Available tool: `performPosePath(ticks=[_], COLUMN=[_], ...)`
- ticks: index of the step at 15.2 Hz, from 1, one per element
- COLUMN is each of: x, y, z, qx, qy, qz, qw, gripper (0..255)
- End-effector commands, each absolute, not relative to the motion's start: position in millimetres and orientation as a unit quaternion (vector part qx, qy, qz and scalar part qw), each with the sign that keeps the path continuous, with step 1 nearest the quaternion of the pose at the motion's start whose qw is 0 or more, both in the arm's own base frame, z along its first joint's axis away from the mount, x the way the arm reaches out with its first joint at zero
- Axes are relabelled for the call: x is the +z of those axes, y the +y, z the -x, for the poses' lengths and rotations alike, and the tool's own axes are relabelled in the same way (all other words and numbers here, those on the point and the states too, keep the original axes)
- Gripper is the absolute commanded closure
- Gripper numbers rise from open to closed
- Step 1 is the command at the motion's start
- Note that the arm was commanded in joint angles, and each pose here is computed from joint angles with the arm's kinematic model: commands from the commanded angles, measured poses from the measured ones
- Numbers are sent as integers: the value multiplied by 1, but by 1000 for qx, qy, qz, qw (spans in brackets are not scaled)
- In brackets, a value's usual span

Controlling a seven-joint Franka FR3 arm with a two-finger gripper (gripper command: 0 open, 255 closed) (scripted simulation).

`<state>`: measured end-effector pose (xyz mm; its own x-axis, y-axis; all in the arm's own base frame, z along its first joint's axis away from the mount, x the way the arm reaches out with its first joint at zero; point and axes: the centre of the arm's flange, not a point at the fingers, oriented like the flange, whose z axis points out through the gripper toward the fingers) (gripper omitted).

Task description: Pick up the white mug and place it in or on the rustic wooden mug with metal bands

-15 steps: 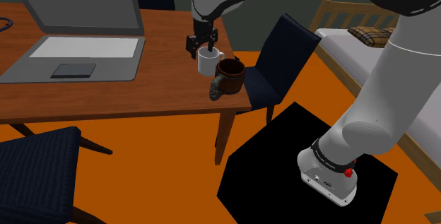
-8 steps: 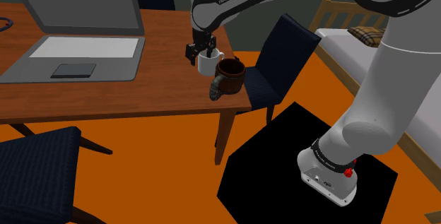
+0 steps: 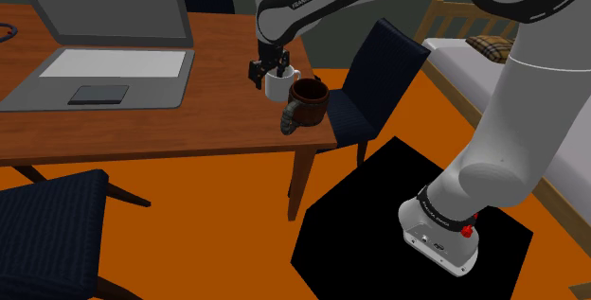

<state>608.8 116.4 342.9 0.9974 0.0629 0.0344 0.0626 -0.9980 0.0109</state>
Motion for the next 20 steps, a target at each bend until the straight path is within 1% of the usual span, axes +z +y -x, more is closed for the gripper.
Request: performPosePath(ticks=[1,10,20], x=[343,343,396], y=[116,116,116], z=[-609,-609,-609], qx=[17,17,17], qy=[31,31,31], qz=[-999,-999,-999], qw=[5,5,5], gripper=[255,255,255])
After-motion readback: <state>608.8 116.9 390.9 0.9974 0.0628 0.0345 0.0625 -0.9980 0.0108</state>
